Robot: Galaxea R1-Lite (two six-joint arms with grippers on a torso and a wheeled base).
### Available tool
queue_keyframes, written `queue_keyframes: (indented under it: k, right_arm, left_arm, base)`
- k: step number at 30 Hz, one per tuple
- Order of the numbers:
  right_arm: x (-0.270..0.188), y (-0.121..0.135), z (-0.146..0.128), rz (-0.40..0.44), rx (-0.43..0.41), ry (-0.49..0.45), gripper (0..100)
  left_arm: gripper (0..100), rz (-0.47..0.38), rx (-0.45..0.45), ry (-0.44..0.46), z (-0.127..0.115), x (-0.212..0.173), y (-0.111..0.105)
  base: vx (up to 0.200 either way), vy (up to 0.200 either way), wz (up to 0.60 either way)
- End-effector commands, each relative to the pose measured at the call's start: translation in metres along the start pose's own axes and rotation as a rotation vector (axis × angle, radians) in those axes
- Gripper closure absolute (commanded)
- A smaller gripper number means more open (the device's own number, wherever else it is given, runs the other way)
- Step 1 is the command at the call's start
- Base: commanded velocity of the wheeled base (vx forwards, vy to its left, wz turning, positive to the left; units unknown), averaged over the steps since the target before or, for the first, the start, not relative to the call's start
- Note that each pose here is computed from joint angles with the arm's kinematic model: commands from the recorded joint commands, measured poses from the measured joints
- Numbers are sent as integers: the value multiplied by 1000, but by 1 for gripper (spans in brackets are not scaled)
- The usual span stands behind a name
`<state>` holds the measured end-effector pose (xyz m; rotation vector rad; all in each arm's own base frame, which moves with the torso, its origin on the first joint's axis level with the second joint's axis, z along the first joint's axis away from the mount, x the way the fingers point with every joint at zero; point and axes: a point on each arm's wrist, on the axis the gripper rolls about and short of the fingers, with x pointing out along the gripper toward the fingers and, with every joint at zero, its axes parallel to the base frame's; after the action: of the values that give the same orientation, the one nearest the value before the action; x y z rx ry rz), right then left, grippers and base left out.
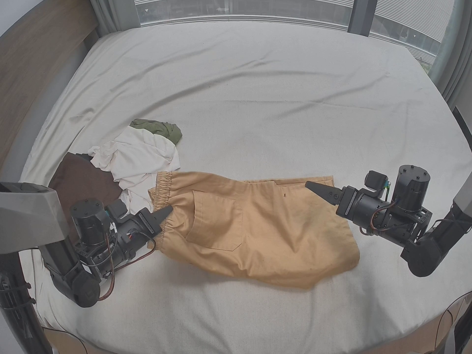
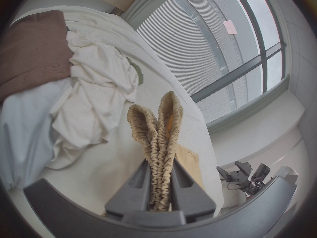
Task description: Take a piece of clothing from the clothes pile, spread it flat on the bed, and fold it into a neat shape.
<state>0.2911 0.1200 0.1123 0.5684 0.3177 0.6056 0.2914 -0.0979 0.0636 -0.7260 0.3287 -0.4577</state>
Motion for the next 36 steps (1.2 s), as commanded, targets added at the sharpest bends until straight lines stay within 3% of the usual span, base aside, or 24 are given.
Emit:
queue_keyframes:
  k: [1,13,19,36]
  right_arm:
    - [0,1,-3,8,2,8,0]
    - [-1,1,-1,9,1,4,0]
    - [-1,1,-1,9,1,2,0]
    - [-1,2,-1,11,0,1,0]
  left_arm:
    - [100,-80,17,20,-8,2,-25]
    - [100,-126,10,28,-11,8,-36]
    - [100,-67,0,-3,0,-2,-21]
    - [100,-16,-12,-58,30,-36,0]
  base:
    - [0,0,0]
    - [0,0,0]
    - [0,0,0]
    - [0,0,0]
